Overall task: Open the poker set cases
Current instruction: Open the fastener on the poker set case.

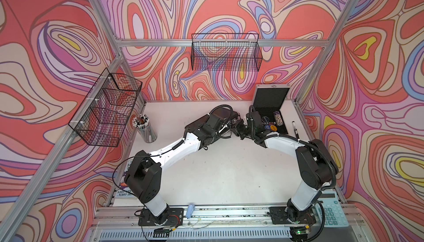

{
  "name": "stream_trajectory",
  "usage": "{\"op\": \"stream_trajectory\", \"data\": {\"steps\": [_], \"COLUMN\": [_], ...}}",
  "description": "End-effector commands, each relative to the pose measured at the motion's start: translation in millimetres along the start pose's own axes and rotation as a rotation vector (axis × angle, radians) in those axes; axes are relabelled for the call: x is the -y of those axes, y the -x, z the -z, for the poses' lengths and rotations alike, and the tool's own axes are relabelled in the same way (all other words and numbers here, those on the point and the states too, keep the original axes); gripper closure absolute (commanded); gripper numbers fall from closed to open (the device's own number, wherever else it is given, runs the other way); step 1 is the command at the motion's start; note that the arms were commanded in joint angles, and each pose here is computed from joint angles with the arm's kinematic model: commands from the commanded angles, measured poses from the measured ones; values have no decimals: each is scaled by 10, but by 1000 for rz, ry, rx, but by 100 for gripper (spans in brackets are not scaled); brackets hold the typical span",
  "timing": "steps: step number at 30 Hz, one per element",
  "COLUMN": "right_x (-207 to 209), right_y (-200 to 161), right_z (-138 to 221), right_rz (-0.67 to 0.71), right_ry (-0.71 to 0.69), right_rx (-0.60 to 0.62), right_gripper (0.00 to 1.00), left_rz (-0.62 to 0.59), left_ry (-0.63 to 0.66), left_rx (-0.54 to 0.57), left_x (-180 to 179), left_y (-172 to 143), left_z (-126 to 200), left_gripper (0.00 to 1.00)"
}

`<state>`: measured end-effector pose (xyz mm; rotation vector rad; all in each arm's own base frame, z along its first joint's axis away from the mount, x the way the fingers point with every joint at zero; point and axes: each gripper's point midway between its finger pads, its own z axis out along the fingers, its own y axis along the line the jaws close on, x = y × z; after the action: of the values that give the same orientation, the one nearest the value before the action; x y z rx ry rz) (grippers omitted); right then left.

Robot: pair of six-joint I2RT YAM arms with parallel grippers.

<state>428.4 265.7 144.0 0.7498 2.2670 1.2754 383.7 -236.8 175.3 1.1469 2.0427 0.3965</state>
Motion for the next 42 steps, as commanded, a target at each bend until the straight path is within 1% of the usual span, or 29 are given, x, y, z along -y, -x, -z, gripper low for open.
{"op": "stream_trajectory", "data": {"steps": [1,4,9,11,16,21,25,28,31,33,35,38,40,42], "right_x": [-560,-619,-648,-656,-672,-681,-674,-651,-641,-631,-611,-586,-465,-423], "right_y": [14,27,28,26,27,29,25,23,21,15,25,30,21,13], "right_z": [59,73,81,80,85,87,81,64,50,48,46,42,-47,-65], "right_rz": [83,86,91,88,85,84,84,83,77,76,76,80,70,66], "right_ry": [176,185,186,190,196,197,196,192,197,195,188,180,156,149], "right_rx": [18,21,19,17,17,16,14,14,13,11,16,20,12,9], "right_gripper": [100,100,100,100,100,100,100,100,100,100,100,100,100,100], "left_rz": [-53,-77,-136,-147,-204,-255,-271,-269,-259,-245,-229,-207,-181,-138], "left_ry": [-37,-53,-29,-13,90,159,208,233,237,230,216,196,179,161], "left_rx": [-12,-25,-66,-86,-130,-158,-152,-138,-126,-116,-101,-84,-74,-68], "left_x": [136,249,317,308,202,156,89,18,-13,-25,-27,-48,-78,-128], "left_y": [-50,-112,-228,-252,-290,-289,-248,-216,-210,-205,-181,-141,-134,-153], "left_z": [122,134,74,45,-62,-146,-122,-58,-1,37,86,154,194,222], "left_gripper": [19,14,9,9,8,10,16,24,37,49,58,64,66,66]}}
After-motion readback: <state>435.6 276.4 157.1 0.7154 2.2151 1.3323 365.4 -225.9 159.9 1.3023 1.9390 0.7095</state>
